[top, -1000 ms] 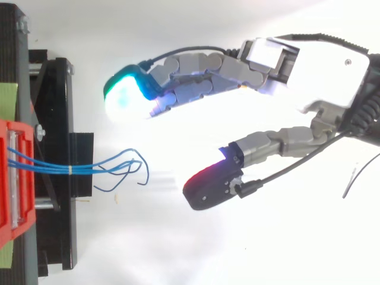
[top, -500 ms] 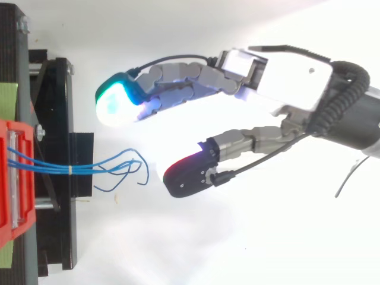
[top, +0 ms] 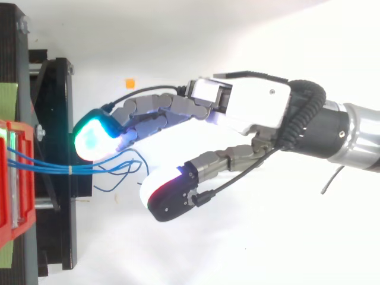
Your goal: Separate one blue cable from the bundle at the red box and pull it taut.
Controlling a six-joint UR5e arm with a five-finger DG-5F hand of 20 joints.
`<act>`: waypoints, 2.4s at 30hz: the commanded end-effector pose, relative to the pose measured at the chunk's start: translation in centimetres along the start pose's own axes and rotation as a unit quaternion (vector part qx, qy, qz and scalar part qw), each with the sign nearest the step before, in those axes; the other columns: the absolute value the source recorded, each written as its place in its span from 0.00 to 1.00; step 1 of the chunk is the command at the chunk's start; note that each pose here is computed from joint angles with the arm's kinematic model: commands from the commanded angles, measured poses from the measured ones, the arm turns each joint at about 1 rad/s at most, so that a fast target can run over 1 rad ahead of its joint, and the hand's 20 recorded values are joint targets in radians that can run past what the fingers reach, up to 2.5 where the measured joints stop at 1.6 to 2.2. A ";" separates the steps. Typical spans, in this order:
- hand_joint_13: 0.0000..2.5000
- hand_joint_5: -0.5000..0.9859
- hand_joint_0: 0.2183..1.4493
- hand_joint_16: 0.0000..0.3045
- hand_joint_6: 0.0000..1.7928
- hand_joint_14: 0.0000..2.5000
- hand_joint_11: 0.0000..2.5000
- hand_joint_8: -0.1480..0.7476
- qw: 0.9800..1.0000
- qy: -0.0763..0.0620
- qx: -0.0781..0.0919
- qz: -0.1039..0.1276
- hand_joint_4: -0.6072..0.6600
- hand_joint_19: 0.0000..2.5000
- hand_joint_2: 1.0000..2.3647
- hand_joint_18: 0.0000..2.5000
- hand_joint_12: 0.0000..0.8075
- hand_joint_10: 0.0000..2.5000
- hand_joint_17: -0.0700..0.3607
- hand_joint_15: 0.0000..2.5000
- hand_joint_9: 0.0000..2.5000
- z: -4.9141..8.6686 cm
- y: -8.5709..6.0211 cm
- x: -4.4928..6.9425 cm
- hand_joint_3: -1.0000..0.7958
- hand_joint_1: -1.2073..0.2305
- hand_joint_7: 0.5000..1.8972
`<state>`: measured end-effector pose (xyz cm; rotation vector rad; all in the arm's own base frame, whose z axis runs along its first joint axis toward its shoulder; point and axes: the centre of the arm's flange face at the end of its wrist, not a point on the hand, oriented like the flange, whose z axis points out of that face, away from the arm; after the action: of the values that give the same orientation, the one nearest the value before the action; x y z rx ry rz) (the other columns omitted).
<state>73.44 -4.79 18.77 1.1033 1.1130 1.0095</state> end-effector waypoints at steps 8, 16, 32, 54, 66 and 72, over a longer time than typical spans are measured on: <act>0.17 0.20 0.28 0.12 0.28 0.00 0.06 0.48 0.998 0.025 -0.021 0.055 0.69 0.09 0.00 0.12 0.42 0.00 0.36 0.09 0.19 0.7 -1.7 0.5 0.28 0.42 0.18; 0.18 0.20 0.30 0.12 0.28 0.00 0.07 0.47 0.996 0.017 -0.039 0.073 0.67 0.09 0.00 0.13 0.42 0.00 0.36 0.09 0.18 1.1 -1.6 -0.5 0.28 0.38 0.29; 0.22 0.22 0.34 0.12 0.28 0.00 0.10 0.48 0.991 0.053 -0.057 0.107 0.63 0.11 0.01 0.17 0.42 0.00 0.35 0.11 0.22 3.2 -1.2 -0.9 0.35 0.38 0.42; 0.26 0.22 0.34 0.12 0.29 0.00 0.14 0.49 0.991 0.068 -0.058 0.101 0.58 0.13 0.01 0.20 0.42 0.00 0.36 0.13 0.25 3.8 -2.3 -0.5 0.35 0.40 0.53; 0.29 0.21 0.33 0.13 0.32 0.01 0.18 0.49 0.991 0.073 -0.065 0.096 0.58 0.16 0.00 0.23 0.43 0.00 0.38 0.16 0.26 4.3 -1.9 -2.1 0.32 0.39 0.49; 0.30 0.20 0.32 0.13 0.37 0.01 0.20 0.49 0.991 0.073 -0.065 0.091 0.59 0.17 0.01 0.25 0.43 0.01 0.38 0.17 0.27 4.3 -1.9 -2.1 0.32 0.39 0.41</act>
<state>77.45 -7.75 17.68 1.0531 1.0562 1.3089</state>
